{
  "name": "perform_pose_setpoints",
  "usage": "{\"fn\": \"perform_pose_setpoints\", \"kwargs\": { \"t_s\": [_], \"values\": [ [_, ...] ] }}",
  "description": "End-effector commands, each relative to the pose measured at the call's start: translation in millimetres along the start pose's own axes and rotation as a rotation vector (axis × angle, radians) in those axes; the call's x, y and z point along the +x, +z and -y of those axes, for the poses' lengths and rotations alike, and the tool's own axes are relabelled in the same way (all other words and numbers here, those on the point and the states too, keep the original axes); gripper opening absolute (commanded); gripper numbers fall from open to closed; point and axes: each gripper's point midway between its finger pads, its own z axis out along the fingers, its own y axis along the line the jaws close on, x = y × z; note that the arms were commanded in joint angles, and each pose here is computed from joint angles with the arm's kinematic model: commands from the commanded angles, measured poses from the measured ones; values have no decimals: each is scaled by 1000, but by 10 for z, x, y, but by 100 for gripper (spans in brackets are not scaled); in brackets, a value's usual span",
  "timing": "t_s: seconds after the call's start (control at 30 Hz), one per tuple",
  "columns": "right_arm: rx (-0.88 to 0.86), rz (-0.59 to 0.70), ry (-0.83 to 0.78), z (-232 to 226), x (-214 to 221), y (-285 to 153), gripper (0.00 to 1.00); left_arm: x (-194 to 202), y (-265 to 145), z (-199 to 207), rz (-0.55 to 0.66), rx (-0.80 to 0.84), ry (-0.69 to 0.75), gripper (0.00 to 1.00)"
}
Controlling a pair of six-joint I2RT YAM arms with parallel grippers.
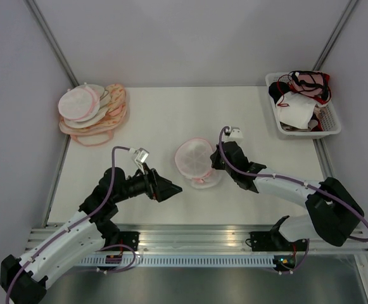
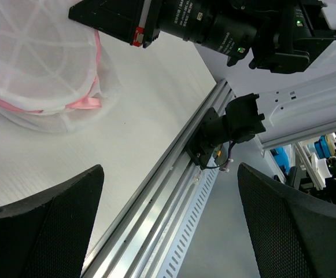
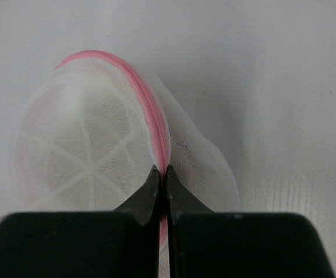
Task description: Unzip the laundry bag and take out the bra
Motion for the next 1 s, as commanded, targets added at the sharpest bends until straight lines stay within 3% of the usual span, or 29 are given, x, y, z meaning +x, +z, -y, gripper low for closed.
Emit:
{"fn": "perform_pose_setpoints", "kwargs": {
  "t_s": [0.0, 0.2, 0.37, 0.63, 0.83, 0.93, 0.97],
  "values": [
    [-135, 23, 38, -235, -190, -91, 1, -12, -2, 26, 11, 7, -20, 100],
    [-332, 20, 195, -579, -476, -680, 0, -3, 27, -8, -1, -6, -19, 100],
    [-402, -4, 475, -625, -511, -1001, 0, 1, 98, -70, -3, -32, -88, 100],
    [-416, 61, 867, -248, -350, -1223, 0, -171, 203, 97, 117, 53, -335, 100],
    [-406, 108, 1069, 46, -249, -1323, 0, 162, 403, 4, 72, -50, -506, 100],
    [-409, 117, 1129, 127, -216, -1353, 1, 366, 474, 25, 82, -68, -543, 100],
    [-408, 113, 1134, 147, -182, -1350, 0, 303, 503, -4, 136, -85, -538, 100]
  ]
}}
